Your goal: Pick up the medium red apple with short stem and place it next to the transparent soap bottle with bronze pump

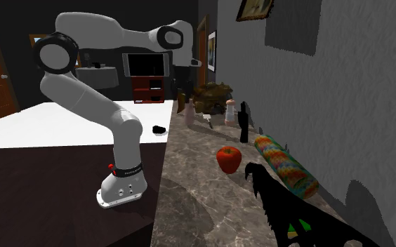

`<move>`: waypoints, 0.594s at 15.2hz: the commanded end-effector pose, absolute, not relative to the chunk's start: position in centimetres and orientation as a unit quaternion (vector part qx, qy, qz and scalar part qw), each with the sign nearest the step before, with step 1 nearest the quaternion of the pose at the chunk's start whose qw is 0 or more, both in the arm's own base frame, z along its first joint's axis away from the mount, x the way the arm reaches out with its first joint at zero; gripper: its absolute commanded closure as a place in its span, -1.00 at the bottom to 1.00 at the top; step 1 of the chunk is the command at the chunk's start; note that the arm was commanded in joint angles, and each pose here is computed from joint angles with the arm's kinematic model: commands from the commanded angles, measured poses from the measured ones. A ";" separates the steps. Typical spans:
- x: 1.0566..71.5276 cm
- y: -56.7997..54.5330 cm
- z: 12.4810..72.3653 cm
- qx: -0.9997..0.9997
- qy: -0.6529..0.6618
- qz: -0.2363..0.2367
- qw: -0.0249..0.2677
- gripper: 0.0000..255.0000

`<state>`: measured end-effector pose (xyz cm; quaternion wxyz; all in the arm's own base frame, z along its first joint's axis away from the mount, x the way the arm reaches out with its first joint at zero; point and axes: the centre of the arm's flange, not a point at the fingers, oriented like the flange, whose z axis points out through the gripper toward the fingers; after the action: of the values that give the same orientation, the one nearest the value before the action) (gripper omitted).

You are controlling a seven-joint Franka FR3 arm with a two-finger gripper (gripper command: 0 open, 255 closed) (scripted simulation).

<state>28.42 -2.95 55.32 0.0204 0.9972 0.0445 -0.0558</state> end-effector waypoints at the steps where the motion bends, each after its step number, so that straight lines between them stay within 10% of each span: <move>1: 28.4 -2.9 55.3 0.997 0.045 -0.056 0.020 -1.00; 9: 30.0 -12.0 50.9 0.996 0.071 -0.039 0.028 -1.00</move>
<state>29.74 -11.02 51.41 0.0264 0.9965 0.0671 -0.0415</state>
